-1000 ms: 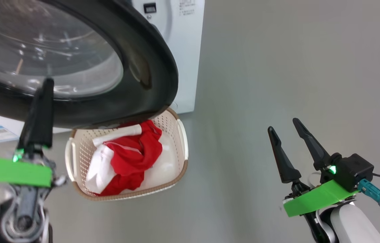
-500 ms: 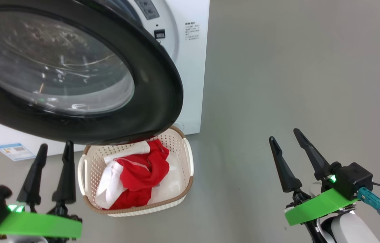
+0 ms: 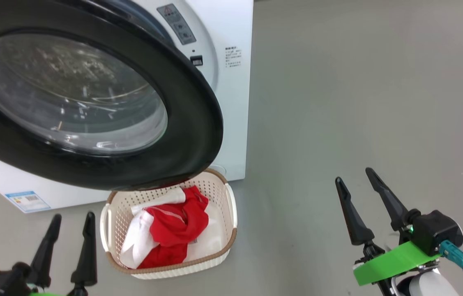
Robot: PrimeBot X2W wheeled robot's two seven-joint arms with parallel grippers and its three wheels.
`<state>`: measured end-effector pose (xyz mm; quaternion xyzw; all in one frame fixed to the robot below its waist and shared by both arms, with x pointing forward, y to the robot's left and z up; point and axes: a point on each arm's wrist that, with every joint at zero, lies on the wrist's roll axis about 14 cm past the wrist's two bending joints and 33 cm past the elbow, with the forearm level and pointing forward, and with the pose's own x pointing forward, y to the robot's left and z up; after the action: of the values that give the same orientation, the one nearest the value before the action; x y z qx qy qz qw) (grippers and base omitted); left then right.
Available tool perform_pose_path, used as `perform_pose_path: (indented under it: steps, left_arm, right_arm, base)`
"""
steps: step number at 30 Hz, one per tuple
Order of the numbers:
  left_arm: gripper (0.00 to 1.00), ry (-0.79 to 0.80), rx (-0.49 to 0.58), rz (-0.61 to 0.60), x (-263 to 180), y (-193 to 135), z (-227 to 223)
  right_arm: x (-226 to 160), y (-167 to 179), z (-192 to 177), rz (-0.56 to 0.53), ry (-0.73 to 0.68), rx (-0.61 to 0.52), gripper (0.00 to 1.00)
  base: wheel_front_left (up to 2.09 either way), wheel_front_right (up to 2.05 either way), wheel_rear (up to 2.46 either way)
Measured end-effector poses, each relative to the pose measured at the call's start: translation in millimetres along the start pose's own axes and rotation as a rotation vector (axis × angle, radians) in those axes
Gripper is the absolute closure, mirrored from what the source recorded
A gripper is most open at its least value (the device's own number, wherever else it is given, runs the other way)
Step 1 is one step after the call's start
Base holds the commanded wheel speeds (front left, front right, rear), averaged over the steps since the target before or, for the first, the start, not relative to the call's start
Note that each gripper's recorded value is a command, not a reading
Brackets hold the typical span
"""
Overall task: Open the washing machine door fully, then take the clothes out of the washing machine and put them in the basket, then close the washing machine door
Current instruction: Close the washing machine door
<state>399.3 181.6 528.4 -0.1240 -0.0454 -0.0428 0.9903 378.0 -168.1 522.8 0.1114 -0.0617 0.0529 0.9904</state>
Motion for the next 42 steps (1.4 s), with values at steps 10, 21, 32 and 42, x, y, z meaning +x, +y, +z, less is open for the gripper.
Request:
perform_pose_path:
  steps: [10,21,32,42]
  left_arm:
    - [0.0,0.021,0.064,0.012,-25.0,3.4,-4.7]
    - [0.0,0.018,0.073,0.037,-31.1,8.0,-5.1]
    - [0.0,0.021,0.083,0.05,-34.7,12.9,-7.1]
    - [0.0,0.029,0.077,0.053,-38.5,15.3,-10.3]
  right_arm:
    - [-19.0,-0.6,6.4,-0.018,-0.017,0.001,0.0]
    - [-22.2,-1.3,8.5,-0.028,-0.026,0.004,0.0]
    - [-19.7,3.3,6.7,-0.015,-0.022,0.005,0.0]
    - [-17.3,14.3,-4.8,0.028,0.016,-0.008,0.85]
  base:
    - [0.0,0.0,0.0]
    - [0.0,0.0,0.0]
    - [0.0,0.0,0.0]
    - [0.0,0.0,0.0]
